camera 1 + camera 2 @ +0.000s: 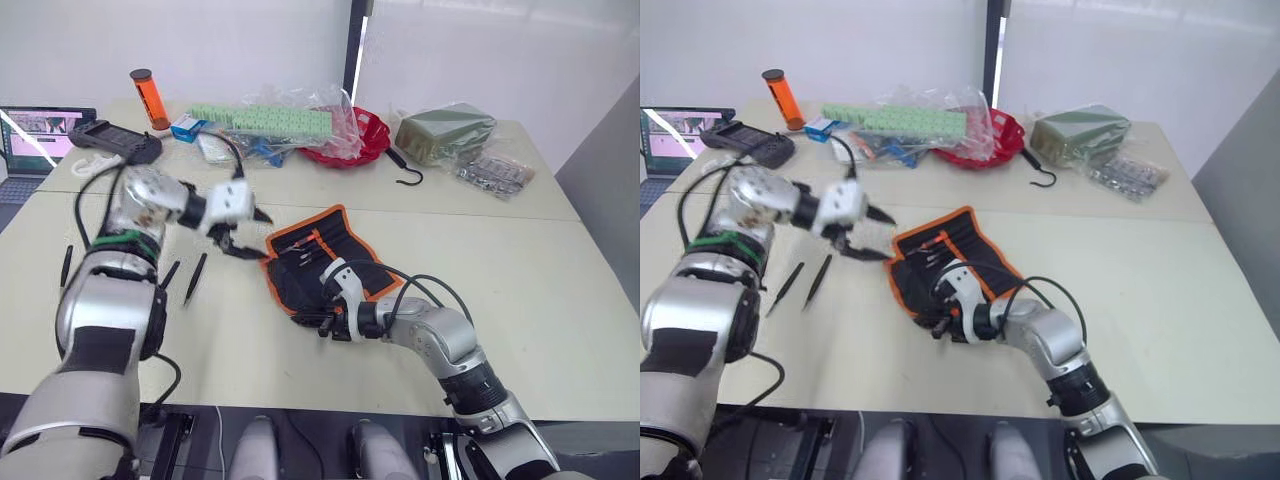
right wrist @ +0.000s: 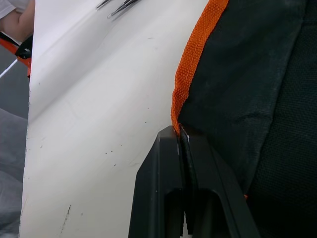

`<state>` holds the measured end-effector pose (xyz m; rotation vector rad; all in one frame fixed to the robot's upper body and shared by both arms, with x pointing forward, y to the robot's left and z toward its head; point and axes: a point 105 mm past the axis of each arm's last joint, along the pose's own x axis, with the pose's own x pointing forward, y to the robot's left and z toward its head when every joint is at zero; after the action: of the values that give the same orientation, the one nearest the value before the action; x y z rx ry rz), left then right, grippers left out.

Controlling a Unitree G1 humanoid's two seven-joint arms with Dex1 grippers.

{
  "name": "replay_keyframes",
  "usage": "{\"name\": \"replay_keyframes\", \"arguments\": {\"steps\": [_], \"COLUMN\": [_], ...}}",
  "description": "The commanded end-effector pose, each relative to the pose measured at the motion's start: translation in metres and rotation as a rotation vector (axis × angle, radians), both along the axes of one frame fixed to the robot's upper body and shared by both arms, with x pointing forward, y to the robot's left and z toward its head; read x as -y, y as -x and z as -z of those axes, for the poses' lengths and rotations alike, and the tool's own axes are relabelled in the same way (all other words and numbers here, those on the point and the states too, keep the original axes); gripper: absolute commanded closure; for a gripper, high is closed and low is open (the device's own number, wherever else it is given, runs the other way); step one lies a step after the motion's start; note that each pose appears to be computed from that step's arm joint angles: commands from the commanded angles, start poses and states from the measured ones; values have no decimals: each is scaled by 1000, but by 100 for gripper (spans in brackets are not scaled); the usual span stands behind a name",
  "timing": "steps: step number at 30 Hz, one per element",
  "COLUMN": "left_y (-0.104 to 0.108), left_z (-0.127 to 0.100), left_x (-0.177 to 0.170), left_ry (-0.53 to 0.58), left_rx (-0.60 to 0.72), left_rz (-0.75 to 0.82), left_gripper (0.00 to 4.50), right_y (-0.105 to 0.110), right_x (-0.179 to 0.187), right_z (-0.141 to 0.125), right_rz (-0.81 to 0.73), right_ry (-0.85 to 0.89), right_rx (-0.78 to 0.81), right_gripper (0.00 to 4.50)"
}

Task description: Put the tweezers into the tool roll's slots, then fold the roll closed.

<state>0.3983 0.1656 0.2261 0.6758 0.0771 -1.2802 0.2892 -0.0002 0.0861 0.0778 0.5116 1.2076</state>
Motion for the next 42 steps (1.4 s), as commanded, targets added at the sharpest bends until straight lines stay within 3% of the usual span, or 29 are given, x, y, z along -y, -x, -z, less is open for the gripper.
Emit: {"name": "replay_keyframes", "arguments": {"steps": [1,6,7,8,15,19,22,29,35,41,42], "left_y": [2,4,4,4,12,15,15,16,20,24,24], "left_z": [-15,14,22,31,85,99,109,135,139,141,140], "left_x": [6,19,21,22,22,24,27,25,17,14,13], "left_ry": [164,207,209,196,125,108,105,27,15,14,12], "left_rx": [-72,-167,-184,-198,-272,-287,-284,-293,-298,-286,-281], "left_rz": [19,30,16,7,-30,-41,-69,-122,-123,-106,-106], "left_gripper": [4,4,57,74,312,444,448,450,450,450,450], "right_y": [4,3,3,3,5,4,4,11,-3,-22,-25], "right_x": [1,-1,-1,-1,2,3,3,2,11,15,14], "right_z": [17,16,16,17,16,16,15,-8,-40,-41,-43], "right_rz": [-5,-7,-6,-5,-2,4,0,-71,-55,-2,8], "right_ry": [23,20,20,20,20,20,18,-52,-125,-127,-142], "right_rx": [-64,-61,-60,-60,-62,-65,-62,-26,57,82,91], "right_gripper": [450,450,450,450,450,450,450,219,23,23,48]}}
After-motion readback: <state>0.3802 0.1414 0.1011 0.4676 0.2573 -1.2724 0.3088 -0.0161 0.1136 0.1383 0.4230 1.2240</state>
